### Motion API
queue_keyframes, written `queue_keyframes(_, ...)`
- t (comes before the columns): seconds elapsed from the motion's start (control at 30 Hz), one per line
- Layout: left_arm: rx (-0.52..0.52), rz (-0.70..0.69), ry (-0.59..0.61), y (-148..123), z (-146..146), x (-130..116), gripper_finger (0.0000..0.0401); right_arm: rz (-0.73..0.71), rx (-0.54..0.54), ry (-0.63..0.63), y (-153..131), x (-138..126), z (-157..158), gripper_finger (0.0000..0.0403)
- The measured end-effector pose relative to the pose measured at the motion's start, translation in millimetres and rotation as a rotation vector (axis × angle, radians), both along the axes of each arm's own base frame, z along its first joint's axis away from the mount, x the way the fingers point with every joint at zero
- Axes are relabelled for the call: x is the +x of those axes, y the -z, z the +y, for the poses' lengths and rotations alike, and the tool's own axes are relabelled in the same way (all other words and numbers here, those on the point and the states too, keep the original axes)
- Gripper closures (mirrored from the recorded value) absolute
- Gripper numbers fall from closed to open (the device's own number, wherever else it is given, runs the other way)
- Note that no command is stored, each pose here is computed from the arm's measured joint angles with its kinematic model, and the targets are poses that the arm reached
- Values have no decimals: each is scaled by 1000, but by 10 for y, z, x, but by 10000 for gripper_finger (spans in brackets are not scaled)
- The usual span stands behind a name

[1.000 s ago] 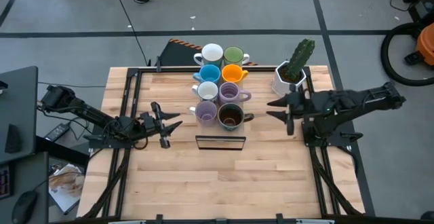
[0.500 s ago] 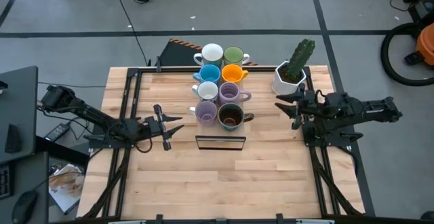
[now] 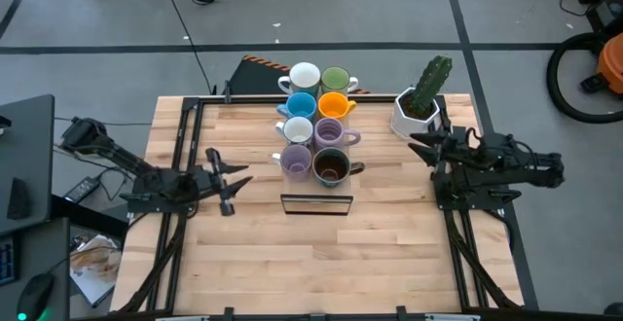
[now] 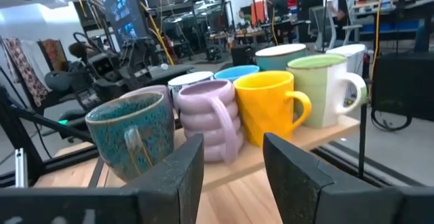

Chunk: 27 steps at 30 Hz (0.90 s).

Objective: Place coffee mugs
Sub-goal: Return to Home Position

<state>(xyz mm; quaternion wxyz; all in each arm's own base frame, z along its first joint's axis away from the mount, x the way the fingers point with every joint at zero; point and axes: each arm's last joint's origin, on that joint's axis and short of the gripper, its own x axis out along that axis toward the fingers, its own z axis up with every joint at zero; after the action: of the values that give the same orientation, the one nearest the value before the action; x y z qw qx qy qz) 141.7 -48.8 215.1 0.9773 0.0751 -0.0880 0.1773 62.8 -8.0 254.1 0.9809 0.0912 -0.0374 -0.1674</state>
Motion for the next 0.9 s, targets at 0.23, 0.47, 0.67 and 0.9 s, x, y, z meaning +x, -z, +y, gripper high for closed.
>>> queue_keyframes(0.23,2,-47,194,-101,-40,-191,259,26,-2,-7,44,-45,0,245)
queue_keyframes(0.47,1,-75,305,-137,17,-287,259,46,-22,-88,62,-36,22,245)
queue_keyframes(0.67,33,-112,179,-195,139,-343,259,3,8,-43,182,58,14,245)
queue_keyframes(0.9,4,-9,-60,-120,212,-337,259,-39,-11,-110,403,197,40,245)
